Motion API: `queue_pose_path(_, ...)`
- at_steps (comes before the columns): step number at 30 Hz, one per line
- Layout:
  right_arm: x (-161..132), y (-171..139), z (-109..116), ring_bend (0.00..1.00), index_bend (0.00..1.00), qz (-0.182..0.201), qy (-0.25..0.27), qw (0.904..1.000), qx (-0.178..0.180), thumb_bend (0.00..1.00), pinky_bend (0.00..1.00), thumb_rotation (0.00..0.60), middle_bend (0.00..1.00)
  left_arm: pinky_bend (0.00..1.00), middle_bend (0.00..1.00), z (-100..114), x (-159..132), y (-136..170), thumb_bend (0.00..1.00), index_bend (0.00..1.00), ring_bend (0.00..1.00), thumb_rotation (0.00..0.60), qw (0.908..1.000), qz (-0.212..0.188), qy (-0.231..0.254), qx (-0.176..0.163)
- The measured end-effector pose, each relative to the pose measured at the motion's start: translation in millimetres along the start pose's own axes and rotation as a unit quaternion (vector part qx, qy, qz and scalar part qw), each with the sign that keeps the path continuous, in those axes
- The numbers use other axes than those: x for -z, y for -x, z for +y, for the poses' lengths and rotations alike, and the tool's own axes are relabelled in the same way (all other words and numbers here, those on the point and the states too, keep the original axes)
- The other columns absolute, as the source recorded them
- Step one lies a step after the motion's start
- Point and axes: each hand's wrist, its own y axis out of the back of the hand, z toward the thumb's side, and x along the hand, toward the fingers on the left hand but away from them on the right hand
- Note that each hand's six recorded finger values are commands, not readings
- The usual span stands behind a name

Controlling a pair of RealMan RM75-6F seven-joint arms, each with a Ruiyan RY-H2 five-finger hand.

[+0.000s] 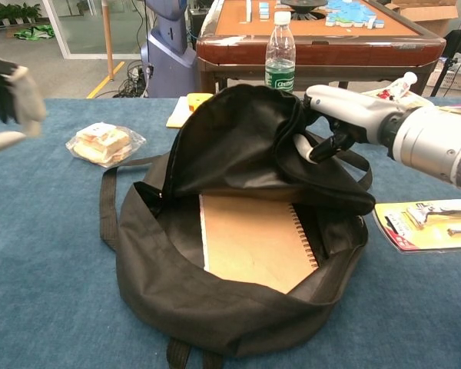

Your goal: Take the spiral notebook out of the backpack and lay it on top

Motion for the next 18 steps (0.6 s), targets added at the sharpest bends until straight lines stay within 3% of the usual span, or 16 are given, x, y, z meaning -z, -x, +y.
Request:
queue_pose_path(7, -4, -1, 4, 0.29, 0.65, -0.002, 0.03, 0.9995, 0.013, 0.73, 0.18, 0.6, 0.5, 0.55, 0.6, -42, -38, -42, 0.29, 0.53, 0.53, 0.6, 0.9905, -0.114, 0.059, 0.048)
queue_pose_path(11, -6, -2, 8, 0.29, 0.65, 0.0, 0.052, 0.9983, 0.025, 0.74, 0.18, 0.6, 0.49, 0.56, 0.6, -64, -50, -57, 0.29, 0.53, 0.53, 0.6, 0.9835, -0.145, 0.078, 0.076)
queue_pose_path(18, -8, -4, 12, 0.29, 0.65, 0.003, 0.086, 0.9957, 0.035, 0.75, 0.18, 0.6, 0.49, 0.56, 0.59, -97, -58, -79, 0.29, 0.53, 0.53, 0.6, 0.9762, -0.175, 0.064, 0.111)
